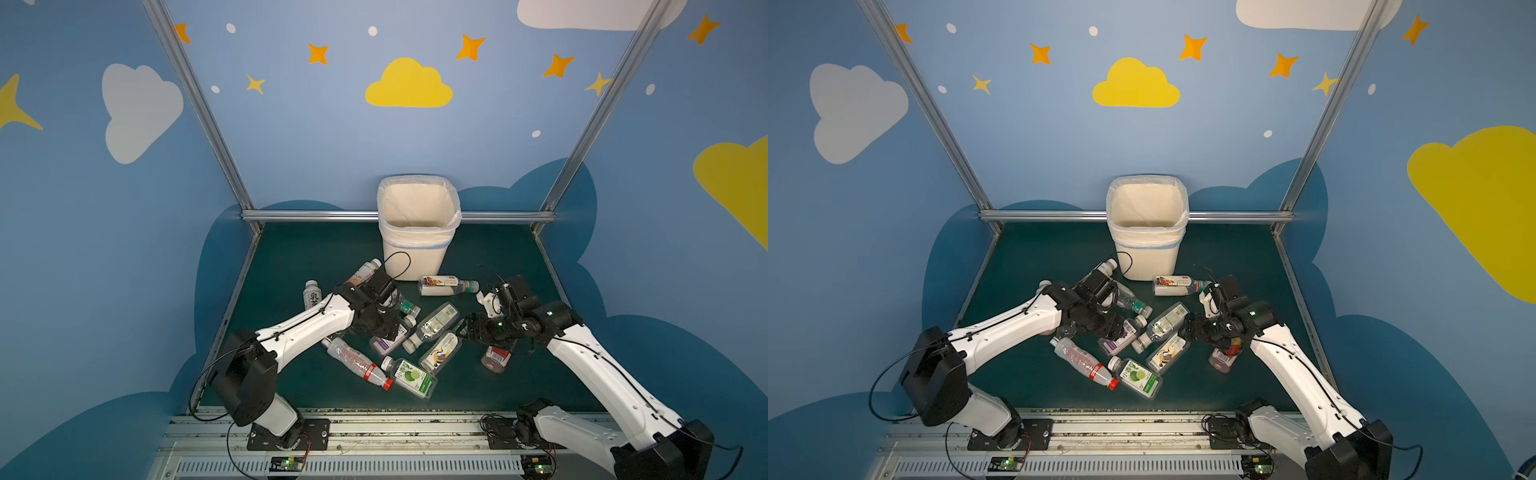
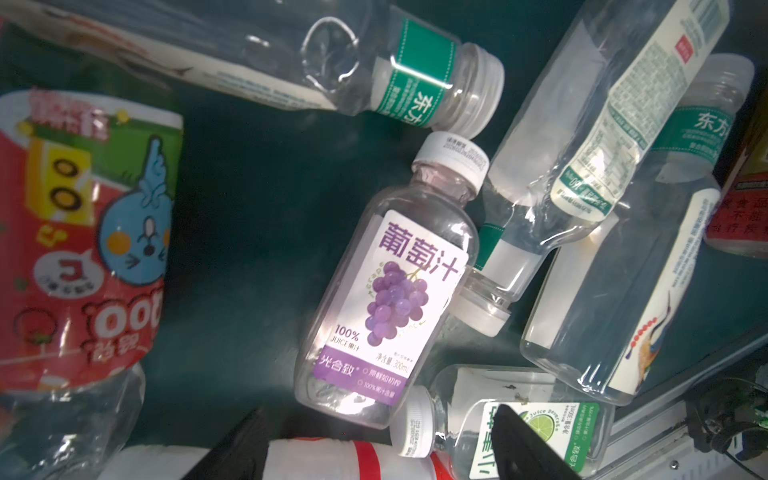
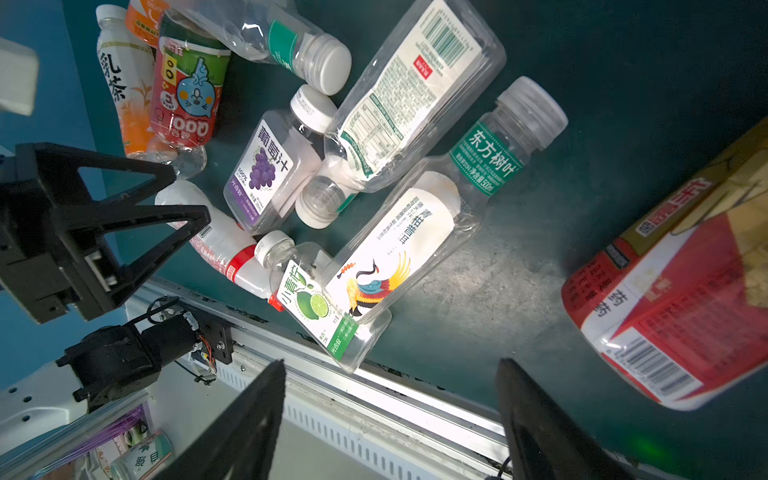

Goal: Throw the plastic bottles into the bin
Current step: 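Lower the left gripper onto the grape-juice bottle while the right gripper returns, then close the left gripper around the purple grape-juice bottle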

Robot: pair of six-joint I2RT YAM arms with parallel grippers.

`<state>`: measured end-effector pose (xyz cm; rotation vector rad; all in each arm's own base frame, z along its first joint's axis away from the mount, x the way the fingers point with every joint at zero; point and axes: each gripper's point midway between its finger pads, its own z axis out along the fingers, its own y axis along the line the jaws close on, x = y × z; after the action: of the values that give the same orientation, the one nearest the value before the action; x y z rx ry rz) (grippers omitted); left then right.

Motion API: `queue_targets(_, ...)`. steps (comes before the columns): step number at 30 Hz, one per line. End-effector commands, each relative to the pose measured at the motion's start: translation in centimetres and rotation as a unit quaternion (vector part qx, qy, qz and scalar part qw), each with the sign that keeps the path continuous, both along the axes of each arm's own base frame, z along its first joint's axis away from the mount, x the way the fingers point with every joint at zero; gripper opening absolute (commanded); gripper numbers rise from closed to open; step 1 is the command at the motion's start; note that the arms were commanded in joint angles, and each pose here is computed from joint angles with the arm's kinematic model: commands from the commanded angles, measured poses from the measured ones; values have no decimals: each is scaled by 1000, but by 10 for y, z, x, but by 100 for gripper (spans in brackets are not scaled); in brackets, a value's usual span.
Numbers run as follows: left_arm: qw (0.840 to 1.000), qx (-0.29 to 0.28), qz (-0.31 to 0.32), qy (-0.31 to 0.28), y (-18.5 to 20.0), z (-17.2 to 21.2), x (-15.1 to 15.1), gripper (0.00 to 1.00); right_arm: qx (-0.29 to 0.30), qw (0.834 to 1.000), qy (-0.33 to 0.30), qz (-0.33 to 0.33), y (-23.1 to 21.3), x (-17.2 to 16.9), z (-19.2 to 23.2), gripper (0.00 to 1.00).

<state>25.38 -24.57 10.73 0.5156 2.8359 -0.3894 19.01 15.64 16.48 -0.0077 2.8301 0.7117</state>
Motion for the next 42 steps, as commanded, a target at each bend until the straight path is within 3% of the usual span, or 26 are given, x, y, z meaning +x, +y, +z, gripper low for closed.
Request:
queue_targets(1, 999, -1, -43, 21, -11, -7, -5, 86, 4, 1000, -1, -5, -1, -5, 1, 80)
queue_targets(15, 995, 20, -74, 58, -26, -35, 1, 86, -11, 1000, -6, -12, -8, -6, 1, 81)
queue_targets(25, 992, 79, -76, 62, -9, -54, 2, 85, -23, 1000, -1, -10, -12, -8, -4, 81)
queue_targets(42, 991, 82, -77, 72, -11, -65, 3, 85, -28, 999, 5, -14, -14, -8, -10, 81)
